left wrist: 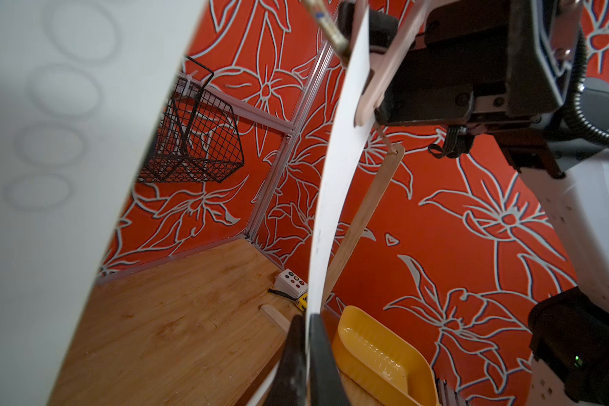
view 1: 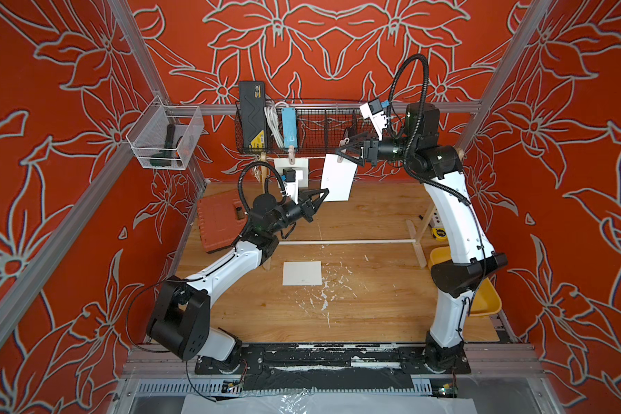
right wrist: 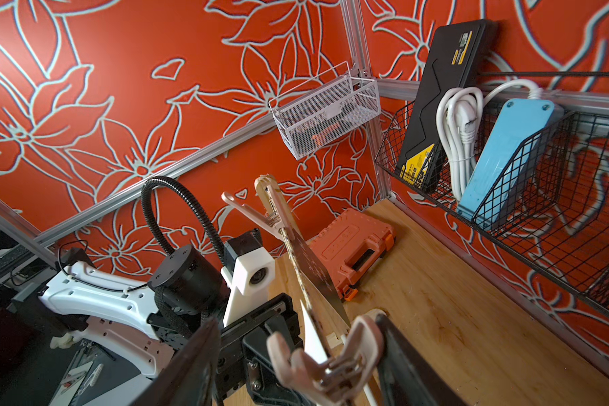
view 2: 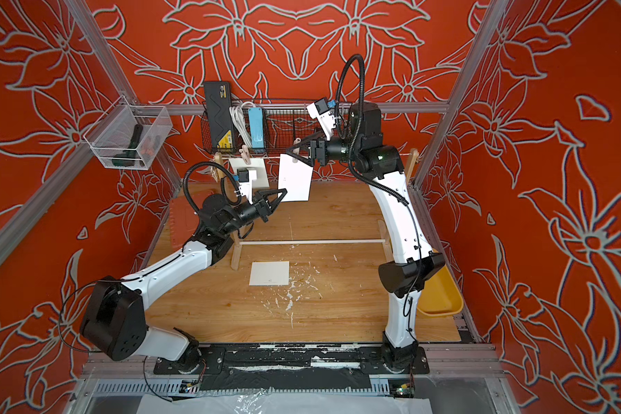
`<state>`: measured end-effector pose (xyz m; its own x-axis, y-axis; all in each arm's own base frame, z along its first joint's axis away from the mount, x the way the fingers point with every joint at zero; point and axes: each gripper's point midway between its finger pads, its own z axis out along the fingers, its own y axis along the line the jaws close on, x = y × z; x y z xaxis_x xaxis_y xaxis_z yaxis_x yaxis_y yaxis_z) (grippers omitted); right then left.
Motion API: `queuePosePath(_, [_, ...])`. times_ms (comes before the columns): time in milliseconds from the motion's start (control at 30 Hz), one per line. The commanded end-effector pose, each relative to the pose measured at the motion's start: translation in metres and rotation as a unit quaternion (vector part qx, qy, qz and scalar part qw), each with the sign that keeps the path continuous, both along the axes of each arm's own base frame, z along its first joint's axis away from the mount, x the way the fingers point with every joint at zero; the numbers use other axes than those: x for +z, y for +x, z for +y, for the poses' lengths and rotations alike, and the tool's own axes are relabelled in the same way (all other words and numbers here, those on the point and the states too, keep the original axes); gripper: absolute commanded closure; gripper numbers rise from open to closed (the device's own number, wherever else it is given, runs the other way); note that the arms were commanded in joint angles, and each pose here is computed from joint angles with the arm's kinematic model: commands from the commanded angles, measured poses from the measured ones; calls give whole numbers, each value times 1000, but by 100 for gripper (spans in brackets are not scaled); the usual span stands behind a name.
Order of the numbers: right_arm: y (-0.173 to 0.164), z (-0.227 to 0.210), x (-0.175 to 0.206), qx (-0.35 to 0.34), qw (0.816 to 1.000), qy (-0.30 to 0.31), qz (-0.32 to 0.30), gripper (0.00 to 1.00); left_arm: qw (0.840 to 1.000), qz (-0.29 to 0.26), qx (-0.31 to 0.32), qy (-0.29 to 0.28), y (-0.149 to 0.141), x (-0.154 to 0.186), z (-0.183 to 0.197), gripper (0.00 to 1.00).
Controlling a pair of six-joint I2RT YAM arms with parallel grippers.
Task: Remove the postcards from the strings
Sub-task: Remove the clamp from the clothesline.
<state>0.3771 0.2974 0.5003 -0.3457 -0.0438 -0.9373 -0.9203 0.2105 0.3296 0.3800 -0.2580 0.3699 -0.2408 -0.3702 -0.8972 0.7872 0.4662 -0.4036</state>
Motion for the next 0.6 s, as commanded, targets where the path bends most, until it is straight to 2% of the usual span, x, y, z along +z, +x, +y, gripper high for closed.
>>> queuePosePath(0, [-7,-6,6,-1,1000,-1,-15,32,1000,-13,-5,-9,0,7,1,100])
queuePosePath(567, [-1,-7,8,-6,1000,5,-15,48,1000,-14,-12,-9,-1,7,0,100])
